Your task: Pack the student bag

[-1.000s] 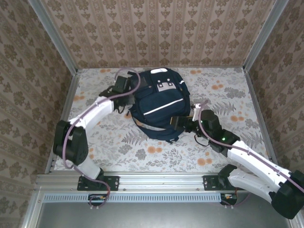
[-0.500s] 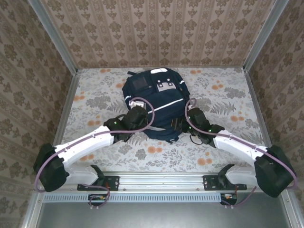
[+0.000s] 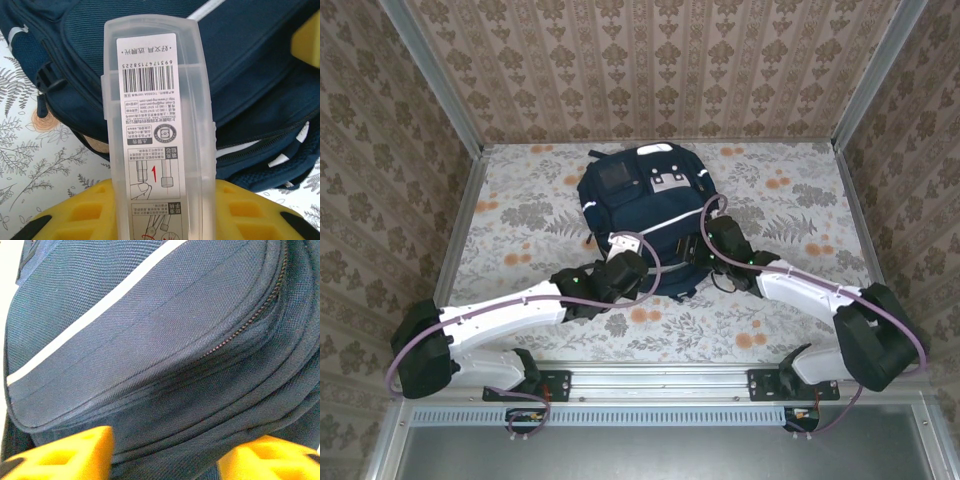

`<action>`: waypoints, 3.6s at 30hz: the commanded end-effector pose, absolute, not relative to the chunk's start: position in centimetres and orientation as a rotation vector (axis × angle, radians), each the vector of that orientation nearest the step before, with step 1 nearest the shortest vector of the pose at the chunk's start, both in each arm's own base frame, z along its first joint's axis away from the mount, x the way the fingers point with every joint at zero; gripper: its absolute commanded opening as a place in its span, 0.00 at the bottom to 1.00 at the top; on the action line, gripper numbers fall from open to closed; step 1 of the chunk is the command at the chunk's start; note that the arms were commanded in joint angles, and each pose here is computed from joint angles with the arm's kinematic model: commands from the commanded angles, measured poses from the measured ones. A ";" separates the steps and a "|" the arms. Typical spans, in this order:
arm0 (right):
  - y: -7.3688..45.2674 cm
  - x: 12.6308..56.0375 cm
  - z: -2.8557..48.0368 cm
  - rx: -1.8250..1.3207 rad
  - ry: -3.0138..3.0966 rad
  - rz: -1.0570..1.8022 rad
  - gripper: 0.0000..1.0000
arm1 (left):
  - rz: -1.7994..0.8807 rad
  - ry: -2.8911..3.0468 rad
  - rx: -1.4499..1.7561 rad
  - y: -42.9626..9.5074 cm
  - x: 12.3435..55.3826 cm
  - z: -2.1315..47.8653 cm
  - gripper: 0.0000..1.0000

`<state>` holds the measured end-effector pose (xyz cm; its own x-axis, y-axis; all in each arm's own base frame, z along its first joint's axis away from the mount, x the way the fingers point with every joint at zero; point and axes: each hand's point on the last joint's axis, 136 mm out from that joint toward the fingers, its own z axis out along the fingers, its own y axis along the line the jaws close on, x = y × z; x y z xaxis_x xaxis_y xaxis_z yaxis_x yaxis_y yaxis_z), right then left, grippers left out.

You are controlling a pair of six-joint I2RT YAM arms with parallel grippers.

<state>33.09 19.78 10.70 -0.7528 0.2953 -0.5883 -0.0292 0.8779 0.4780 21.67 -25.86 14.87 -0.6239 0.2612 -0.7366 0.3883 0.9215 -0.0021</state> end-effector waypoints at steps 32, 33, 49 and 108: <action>24.4 37.1 28.4 0.071 2.002 0.882 0.00 | -0.332 2.238 0.912 -34.9 18.1 11.1 0.29; 24.4 37.0 28.5 0.069 2.001 0.889 0.00 | -0.294 2.245 0.887 -34.7 18.9 11.2 0.27; 24.0 35.5 30.0 0.095 1.956 0.969 0.00 | -0.246 2.308 0.226 -28.0 32.1 13.8 0.28; 14.3 32.2 18.0 0.274 2.163 0.580 0.08 | -0.451 2.357 -0.271 -15.6 31.3 9.0 0.54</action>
<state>32.22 17.70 18.21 -0.6526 0.3788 -0.6563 -0.0802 0.8267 0.5569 30.26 -14.92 8.52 -0.7288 -0.2859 -0.6222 -0.0947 0.9420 -0.3219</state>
